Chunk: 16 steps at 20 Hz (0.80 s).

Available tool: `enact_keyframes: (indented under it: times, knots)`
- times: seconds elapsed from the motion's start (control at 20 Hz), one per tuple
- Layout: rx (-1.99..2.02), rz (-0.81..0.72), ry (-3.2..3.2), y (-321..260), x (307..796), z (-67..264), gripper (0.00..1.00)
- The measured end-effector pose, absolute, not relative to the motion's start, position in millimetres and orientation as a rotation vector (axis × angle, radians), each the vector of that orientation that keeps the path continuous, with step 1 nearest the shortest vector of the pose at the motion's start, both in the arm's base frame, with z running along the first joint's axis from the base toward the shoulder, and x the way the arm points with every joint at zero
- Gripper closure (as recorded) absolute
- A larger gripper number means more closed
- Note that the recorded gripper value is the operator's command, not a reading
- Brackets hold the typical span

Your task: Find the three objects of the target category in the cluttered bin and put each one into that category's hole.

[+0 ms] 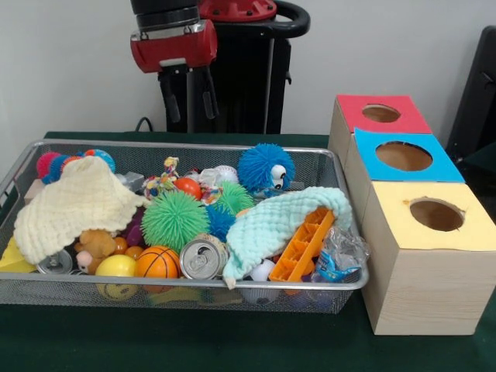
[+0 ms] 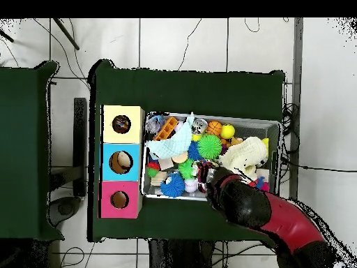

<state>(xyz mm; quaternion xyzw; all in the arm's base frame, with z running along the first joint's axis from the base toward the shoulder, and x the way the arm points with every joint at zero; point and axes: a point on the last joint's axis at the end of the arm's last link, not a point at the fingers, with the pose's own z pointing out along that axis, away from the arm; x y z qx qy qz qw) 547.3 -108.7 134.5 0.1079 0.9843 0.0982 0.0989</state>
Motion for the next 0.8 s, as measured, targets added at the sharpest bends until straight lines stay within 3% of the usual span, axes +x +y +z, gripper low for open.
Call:
enact_keyframes:
  times: [0.3,0.8]
  knots:
    - [0.069,0.121,2.980,-90,546,127,0.00]
    - [0.014,0.078,3.005,-103,568,115,0.00]
